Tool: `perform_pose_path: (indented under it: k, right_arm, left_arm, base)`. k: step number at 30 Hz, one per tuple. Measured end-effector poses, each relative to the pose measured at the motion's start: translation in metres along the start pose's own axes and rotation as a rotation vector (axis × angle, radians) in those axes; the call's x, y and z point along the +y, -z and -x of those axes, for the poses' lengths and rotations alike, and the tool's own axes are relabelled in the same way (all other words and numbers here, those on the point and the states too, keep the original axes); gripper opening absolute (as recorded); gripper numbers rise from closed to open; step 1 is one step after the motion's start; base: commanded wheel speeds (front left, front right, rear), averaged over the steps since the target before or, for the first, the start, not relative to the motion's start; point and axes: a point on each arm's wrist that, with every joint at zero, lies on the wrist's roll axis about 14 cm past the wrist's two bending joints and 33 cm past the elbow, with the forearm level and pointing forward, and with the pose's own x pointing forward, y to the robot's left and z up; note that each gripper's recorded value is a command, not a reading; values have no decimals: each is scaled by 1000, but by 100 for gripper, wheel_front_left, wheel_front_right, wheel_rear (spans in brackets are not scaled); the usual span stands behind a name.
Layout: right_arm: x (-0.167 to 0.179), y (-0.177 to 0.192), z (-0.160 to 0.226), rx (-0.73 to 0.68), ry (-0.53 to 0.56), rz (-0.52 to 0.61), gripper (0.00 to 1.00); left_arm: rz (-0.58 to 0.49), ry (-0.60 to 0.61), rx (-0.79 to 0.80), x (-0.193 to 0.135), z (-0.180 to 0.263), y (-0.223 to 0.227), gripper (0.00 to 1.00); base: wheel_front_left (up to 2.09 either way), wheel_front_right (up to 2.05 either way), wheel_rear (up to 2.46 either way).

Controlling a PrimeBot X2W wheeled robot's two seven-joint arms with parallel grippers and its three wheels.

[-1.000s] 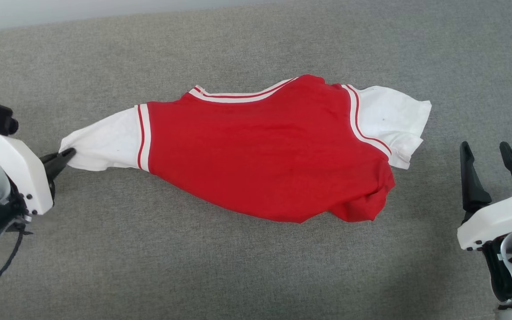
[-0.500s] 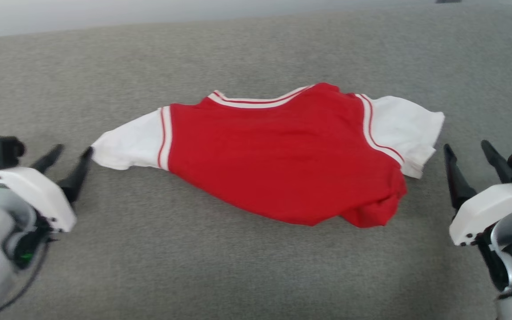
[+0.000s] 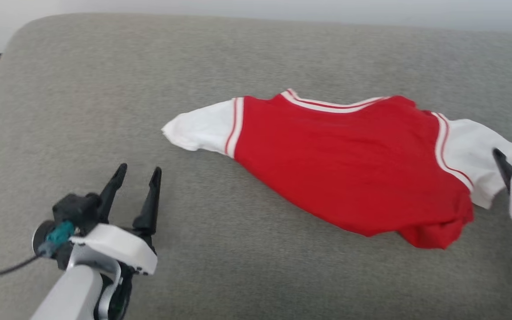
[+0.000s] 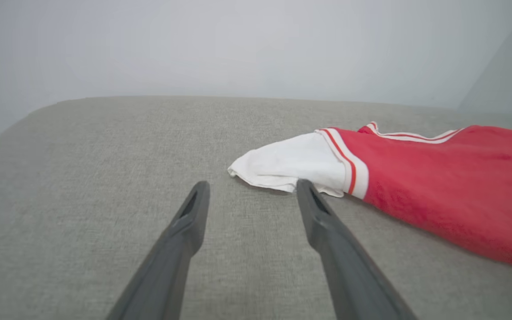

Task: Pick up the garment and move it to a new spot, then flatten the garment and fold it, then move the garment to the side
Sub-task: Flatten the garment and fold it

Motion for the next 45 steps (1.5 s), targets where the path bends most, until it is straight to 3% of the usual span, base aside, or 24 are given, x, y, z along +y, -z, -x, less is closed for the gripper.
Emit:
perform_pose_path:
  k: [9,21,22,23,24,25,26,33,35,38,45]
  right_arm:
    - [-11,6,-27,199,-42,11,100]
    - [-2,36,-67,364,-84,-9,100]
    - [-2,37,-68,367,-87,-15,90]
    - [-2,38,-68,369,-86,-16,59]
    - [-2,39,-68,370,-88,-25,37]
    - [0,40,-68,372,-92,-35,6]
    - [1,40,-68,372,-94,-41,0]
    - [-3,40,-70,361,-84,-50,0]
    - [-2,38,-72,354,-88,-49,0]
    - [0,35,-77,342,-92,-43,0]
    - [5,34,-86,325,-105,-24,0]
  left_arm:
    - [23,-79,-61,13,33,-2,100]
    - [20,-113,-43,28,22,9,100]
    - [13,-107,-45,28,20,7,100]
    - [6,-99,-49,27,18,6,100]
    - [-3,-89,-51,26,15,4,100]
    - [-14,-65,-47,22,12,4,100]
    - [-31,-30,-41,16,9,4,100]
    - [-226,221,-76,-11,-30,-32,100]
    - [-232,290,-51,-23,-45,-39,100]
    - [-286,384,67,-32,-63,-35,100]
    - [-241,428,436,-25,-91,0,100]
  base:
    - [0,0,0]
    - [0,0,0]
    - [0,0,0]
    - [0,0,0]
    - [0,0,0]
    - [0,0,0]
    - [0,0,0]
    - [0,0,0]
    - [0,0,0]
    - [0,0,0]
    - [0,0,0]
